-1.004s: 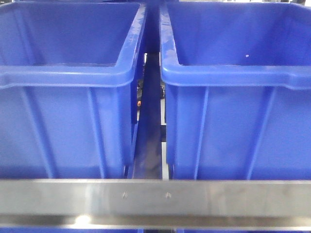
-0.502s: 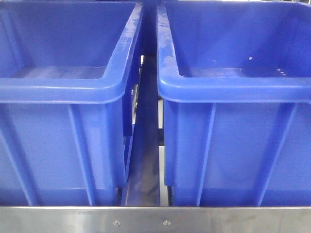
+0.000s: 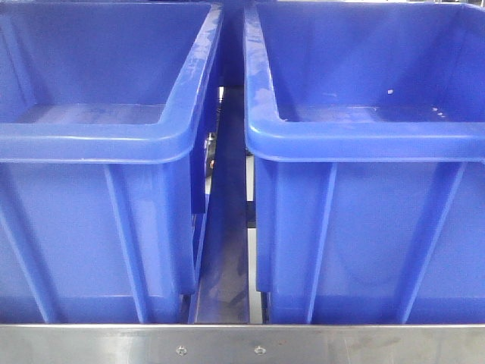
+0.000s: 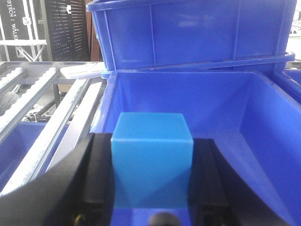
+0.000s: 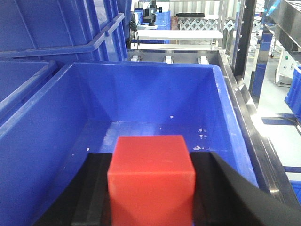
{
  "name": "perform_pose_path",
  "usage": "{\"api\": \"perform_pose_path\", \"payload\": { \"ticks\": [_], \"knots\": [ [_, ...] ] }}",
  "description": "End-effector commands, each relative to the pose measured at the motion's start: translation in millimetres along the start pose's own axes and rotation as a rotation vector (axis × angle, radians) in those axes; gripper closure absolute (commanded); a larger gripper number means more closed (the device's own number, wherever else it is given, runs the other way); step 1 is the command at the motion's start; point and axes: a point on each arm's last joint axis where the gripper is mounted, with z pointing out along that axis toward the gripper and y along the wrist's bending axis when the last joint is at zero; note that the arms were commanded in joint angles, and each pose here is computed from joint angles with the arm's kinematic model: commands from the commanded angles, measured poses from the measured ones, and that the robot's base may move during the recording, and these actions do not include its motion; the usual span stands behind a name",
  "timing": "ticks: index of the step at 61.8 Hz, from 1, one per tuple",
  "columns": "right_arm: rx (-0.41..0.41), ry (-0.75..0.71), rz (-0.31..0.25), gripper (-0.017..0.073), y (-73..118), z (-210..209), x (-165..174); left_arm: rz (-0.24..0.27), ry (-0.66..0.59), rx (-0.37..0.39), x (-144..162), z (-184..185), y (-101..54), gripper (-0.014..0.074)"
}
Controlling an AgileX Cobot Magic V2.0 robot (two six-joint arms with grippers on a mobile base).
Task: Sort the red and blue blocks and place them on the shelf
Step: 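Hold the blue cube left and red cube right above the bins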
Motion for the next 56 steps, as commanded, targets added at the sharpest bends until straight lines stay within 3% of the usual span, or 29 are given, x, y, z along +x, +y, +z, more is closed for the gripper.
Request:
{"api": "perform_pose_path", "payload": {
  "ticks": [1,47,56],
  "knots": [
    [0.003,-0.107,-0.008,0.051,0.3,-1.2,-15.9,-0.01,-0.097,-0.008,-16.1,0.9,0.4,0.0469],
    [0.003,-0.114,-0.008,0.051,0.4,-1.3,-16.6,-0.012,-0.096,-0.008,-16.1,0.9,0.4,0.0469],
    [-0.008,-0.119,0.02,0.051,1.2,-1.8,-18.4,-0.015,-0.07,-0.005,-13.8,1.1,0.1,0.0468]
  ]
}}
